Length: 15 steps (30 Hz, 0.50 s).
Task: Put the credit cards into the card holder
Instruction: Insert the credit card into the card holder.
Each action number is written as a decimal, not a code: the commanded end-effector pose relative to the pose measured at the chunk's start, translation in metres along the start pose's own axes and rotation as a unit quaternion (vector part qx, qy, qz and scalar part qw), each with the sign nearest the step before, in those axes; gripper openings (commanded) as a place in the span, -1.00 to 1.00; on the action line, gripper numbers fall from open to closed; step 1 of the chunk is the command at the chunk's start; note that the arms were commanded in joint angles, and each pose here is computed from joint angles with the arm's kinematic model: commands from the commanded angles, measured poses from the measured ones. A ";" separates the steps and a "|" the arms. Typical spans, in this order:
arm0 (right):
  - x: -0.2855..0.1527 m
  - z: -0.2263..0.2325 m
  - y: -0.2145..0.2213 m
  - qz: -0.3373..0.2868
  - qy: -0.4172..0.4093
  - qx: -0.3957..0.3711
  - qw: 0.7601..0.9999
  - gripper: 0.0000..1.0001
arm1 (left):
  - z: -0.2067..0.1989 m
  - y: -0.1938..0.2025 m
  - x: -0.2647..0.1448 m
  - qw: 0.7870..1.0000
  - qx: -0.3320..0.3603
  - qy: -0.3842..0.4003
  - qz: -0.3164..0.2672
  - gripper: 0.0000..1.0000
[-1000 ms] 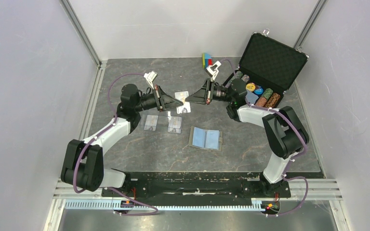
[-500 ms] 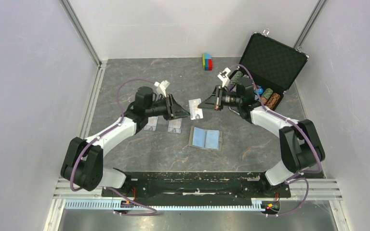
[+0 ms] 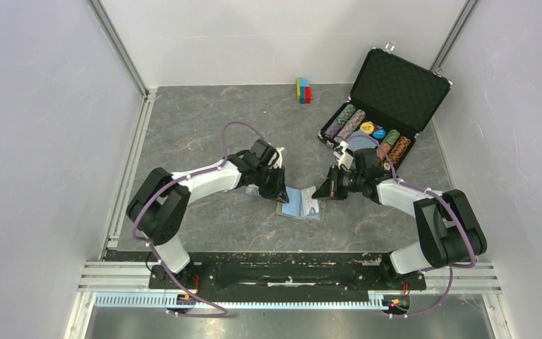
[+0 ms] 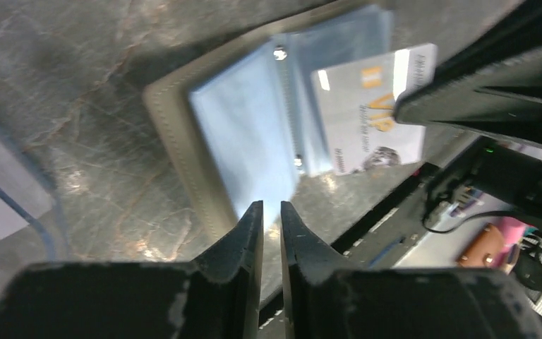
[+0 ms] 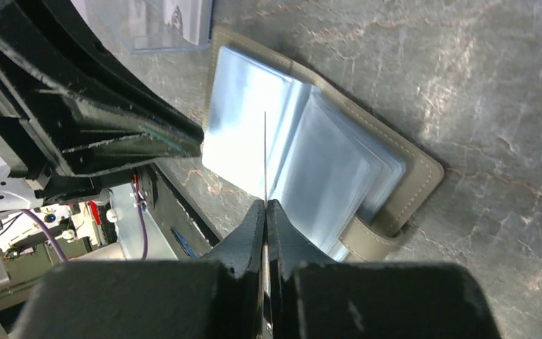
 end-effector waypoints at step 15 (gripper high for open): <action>0.013 -0.011 0.000 -0.019 -0.007 0.020 1.000 -1.00 | 0.040 0.014 0.023 0.991 0.029 -0.123 0.042 -0.69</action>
Point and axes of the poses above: each gripper's point midway between its finger pads, its own x axis out along the fingers, its own z axis along the line the jaws close on, y = z × x, the point moved 6 cm from there along -x, back along the fingers, and after that the axes turned 12 degrees about -x, right-handed, at the moved point
